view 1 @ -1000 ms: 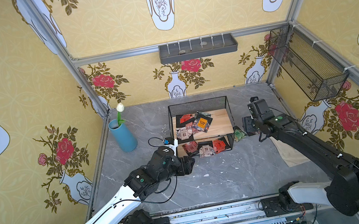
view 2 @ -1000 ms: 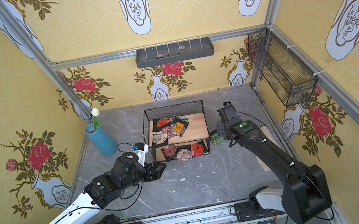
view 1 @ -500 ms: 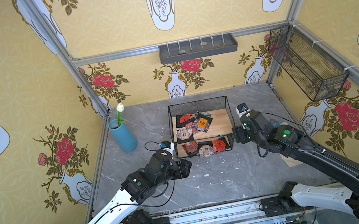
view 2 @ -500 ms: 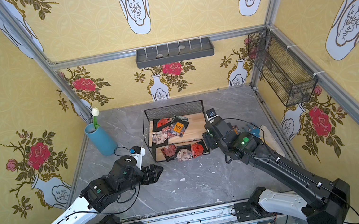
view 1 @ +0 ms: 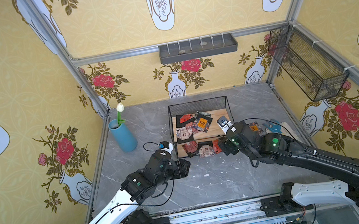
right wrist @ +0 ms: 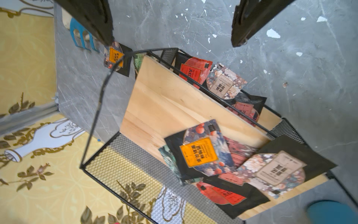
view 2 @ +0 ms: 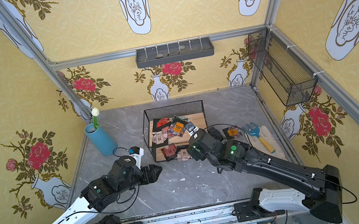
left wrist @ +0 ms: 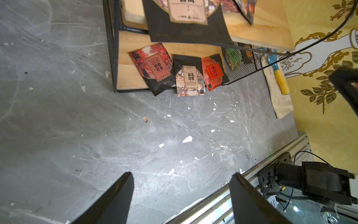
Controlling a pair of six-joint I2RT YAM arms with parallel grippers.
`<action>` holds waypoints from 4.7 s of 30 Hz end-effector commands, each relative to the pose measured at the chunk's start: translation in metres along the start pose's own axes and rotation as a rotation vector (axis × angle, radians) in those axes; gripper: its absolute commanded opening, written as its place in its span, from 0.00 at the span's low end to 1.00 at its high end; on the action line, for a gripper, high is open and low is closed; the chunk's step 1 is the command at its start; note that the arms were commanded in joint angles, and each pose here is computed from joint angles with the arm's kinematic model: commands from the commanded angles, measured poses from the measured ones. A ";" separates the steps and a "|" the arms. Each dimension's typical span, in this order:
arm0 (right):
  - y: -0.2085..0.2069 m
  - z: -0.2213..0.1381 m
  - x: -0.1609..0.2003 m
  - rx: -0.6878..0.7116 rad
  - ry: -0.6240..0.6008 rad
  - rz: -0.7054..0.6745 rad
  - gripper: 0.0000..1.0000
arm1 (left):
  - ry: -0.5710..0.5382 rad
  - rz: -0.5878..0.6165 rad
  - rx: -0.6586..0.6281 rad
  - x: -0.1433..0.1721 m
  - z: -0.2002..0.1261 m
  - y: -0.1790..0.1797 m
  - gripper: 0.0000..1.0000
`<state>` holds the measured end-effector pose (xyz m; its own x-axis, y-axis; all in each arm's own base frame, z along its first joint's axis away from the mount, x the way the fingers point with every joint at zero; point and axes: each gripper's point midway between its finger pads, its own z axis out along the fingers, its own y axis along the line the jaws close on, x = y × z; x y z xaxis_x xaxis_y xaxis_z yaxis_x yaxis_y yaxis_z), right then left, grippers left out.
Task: Remove the tea bags from the shelf
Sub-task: Pick up the tea bag from the shelf.
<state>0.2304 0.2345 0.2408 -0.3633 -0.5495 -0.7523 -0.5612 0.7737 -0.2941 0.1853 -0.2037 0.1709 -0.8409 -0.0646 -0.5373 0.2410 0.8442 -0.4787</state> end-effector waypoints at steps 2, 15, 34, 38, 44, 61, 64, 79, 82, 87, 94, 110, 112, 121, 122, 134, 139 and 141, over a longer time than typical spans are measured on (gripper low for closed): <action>0.029 0.006 -0.018 -0.131 -0.078 -0.097 0.98 | -0.002 -0.008 -0.008 0.001 0.001 0.005 0.87; 0.090 0.029 -0.035 -0.315 -0.298 -0.379 0.99 | -0.032 -0.127 -0.056 0.010 -0.007 0.041 0.87; 0.125 0.076 -0.065 -0.335 -0.421 -0.590 1.00 | -0.057 -0.184 -0.064 0.011 -0.010 0.057 0.87; 0.129 0.090 -0.066 -0.338 -0.398 -0.601 0.98 | -0.056 -0.184 -0.061 0.011 -0.008 0.057 0.87; 0.133 0.105 -0.070 -0.346 -0.377 -0.609 0.93 | -0.056 -0.184 -0.063 0.010 -0.008 0.058 0.87; 0.139 0.122 -0.059 -0.376 -0.292 -0.607 0.65 | -0.057 -0.192 -0.057 0.011 -0.008 0.060 0.87; 0.139 0.123 -0.056 -0.379 -0.274 -0.609 0.60 | -0.059 -0.192 -0.053 0.009 -0.009 0.059 0.87; 0.138 0.117 -0.056 -0.388 -0.251 -0.596 0.36 | -0.066 -0.197 -0.055 0.009 -0.012 0.060 0.86; 0.138 0.116 -0.058 -0.387 -0.257 -0.594 0.33 | -0.065 -0.197 -0.055 0.009 -0.012 0.059 0.86; 0.138 0.115 -0.060 -0.387 -0.260 -0.594 0.28 | -0.063 -0.199 -0.055 0.008 -0.012 0.059 0.86; 0.134 0.112 -0.063 -0.376 -0.264 -0.588 0.26 | -0.063 -0.201 -0.055 0.008 -0.012 0.059 0.86; 0.119 0.091 -0.088 -0.261 -0.355 -0.604 0.09 | -0.067 -0.202 -0.040 0.006 -0.013 0.055 0.86; 0.118 0.087 -0.091 -0.249 -0.365 -0.611 0.09 | -0.068 -0.199 -0.036 0.005 -0.013 0.054 0.86; 0.112 0.062 -0.102 -0.192 -0.417 -0.623 0.09 | -0.043 -0.184 -0.012 0.006 -0.010 0.048 0.85; 0.112 0.059 -0.102 -0.182 -0.420 -0.628 0.09 | -0.042 -0.184 -0.004 0.005 -0.010 0.046 0.85; 0.103 0.013 -0.095 -0.082 -0.442 -0.632 0.09 | -0.017 -0.164 0.042 0.005 -0.004 0.031 0.85; 0.098 -0.004 -0.085 -0.051 -0.419 -0.604 0.09 | -0.008 -0.140 0.070 0.006 0.000 0.020 0.85; 0.094 -0.008 -0.079 -0.029 -0.399 -0.585 0.09 | 0.001 -0.124 0.081 0.007 0.004 0.014 0.85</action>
<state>0.1973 0.3621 0.2772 0.3675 -0.6862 -0.6278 -0.6293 0.3135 -0.7111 0.1806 -0.1838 0.1491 -0.8792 -0.1698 -0.4452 0.1371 0.8047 -0.5777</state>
